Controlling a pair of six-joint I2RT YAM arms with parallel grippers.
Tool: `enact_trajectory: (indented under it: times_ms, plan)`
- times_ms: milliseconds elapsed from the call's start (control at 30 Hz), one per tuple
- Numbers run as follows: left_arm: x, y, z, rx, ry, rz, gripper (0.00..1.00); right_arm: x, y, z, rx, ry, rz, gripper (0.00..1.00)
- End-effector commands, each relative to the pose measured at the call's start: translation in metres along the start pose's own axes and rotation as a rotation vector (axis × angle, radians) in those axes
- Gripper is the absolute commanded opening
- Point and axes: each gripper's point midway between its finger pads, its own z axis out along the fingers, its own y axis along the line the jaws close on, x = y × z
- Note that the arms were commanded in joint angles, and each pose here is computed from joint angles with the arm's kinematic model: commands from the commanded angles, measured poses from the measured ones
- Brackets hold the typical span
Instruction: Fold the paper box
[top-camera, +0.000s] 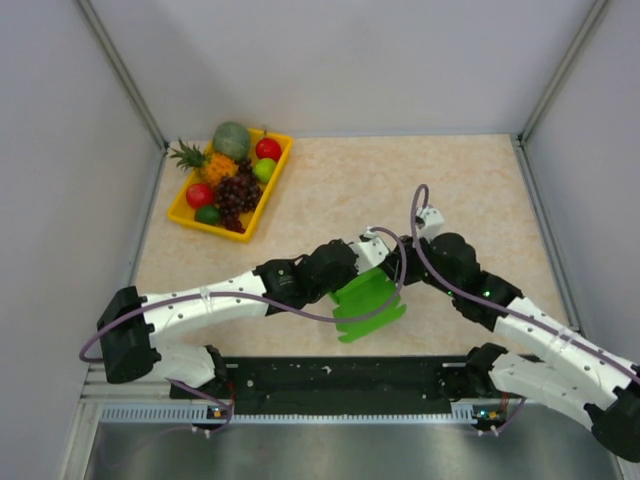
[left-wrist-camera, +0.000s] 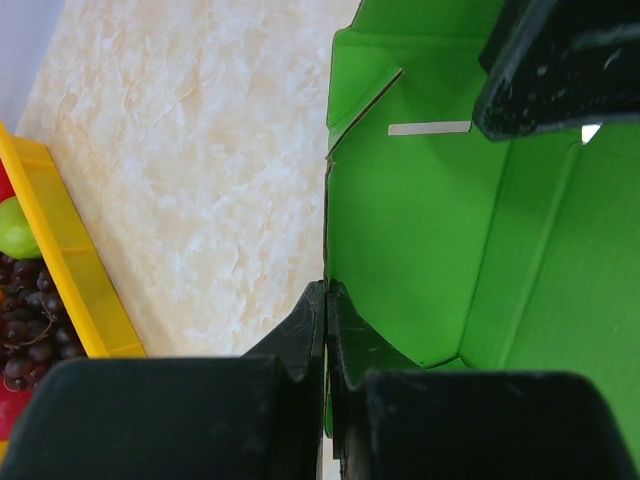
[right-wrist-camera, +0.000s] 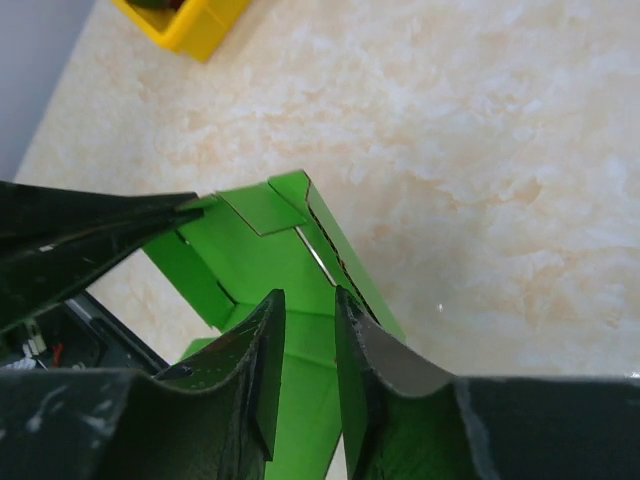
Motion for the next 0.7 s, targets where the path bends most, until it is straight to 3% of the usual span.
enact_trajectory:
  times_ms: [0,100,367,667]
  plan:
    - [-0.025,0.004,-0.010,-0.003,-0.099,-0.043,0.00,-0.036,0.015,-0.021,-0.057,-0.115,0.062,0.28]
    - [-0.025,0.004,-0.010,-0.002,-0.102,-0.048,0.00,-0.048,0.019,-0.022,-0.052,-0.139,0.085,0.27]
    - [-0.025,0.004,-0.011,-0.002,-0.102,-0.045,0.00,-0.068,0.021,-0.017,-0.026,-0.167,0.077,0.08]
    - [-0.027,0.004,-0.010,-0.002,-0.104,-0.040,0.00,-0.079,0.023,-0.016,-0.020,-0.184,0.061,0.07]
